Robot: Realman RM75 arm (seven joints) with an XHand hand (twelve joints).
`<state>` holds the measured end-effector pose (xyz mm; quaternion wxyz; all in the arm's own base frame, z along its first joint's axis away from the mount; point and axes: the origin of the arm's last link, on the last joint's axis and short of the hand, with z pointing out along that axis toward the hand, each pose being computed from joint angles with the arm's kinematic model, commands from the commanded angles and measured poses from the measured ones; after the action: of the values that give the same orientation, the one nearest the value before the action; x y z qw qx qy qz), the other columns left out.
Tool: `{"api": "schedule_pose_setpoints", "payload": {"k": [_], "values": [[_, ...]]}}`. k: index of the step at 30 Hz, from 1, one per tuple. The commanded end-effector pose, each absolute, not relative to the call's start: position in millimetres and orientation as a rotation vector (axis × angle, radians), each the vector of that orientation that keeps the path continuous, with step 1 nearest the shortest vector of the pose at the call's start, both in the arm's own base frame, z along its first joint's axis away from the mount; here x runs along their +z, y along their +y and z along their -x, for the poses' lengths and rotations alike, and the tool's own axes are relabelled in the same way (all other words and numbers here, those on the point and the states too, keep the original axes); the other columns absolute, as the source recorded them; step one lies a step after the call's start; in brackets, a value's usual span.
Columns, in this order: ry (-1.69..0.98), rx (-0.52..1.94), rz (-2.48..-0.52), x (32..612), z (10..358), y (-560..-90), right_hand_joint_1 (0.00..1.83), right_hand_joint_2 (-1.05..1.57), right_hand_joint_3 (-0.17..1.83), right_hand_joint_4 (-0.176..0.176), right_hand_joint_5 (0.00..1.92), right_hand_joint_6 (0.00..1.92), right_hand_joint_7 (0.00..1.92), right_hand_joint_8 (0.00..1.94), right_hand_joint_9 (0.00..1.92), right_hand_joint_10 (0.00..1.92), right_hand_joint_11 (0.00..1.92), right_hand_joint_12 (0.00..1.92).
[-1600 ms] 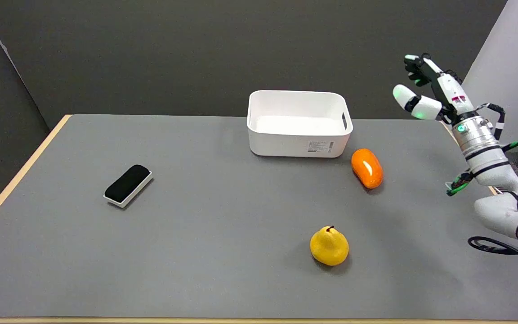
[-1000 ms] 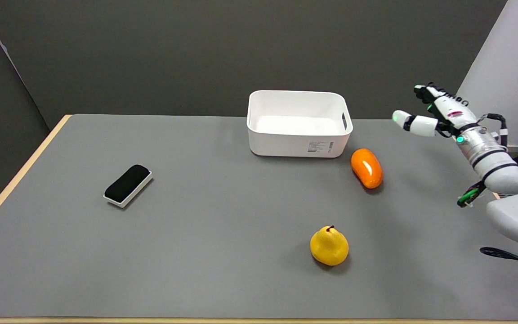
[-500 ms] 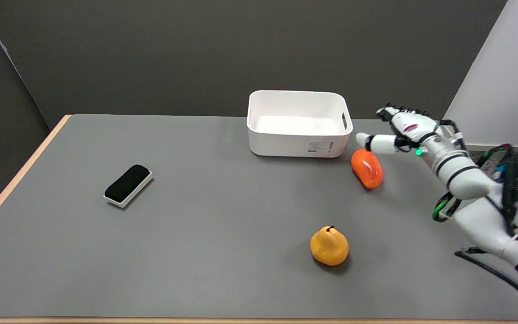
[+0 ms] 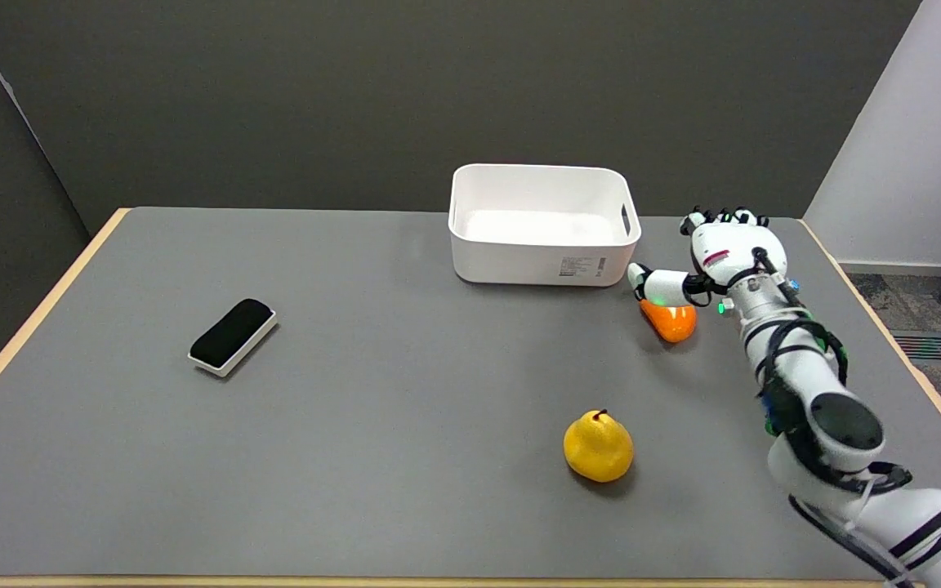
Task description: Pick up mango.
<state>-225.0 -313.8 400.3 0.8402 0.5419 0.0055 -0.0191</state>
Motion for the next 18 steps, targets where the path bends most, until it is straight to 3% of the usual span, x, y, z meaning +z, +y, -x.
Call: {"api": "schedule_pose_setpoints", "payload": {"k": [1,18], "values": [[0.160,0.118,-1.048,346,217,-282,0.20,0.65,0.74,-0.155,0.26,0.53,0.39,0.61,0.22,1.03,0.10,1.37],[-0.044,0.037,-0.907,379,274,-297,0.19,0.64,0.72,-0.175,0.21,0.48,0.30,0.52,0.13,0.92,0.02,1.29]]}}
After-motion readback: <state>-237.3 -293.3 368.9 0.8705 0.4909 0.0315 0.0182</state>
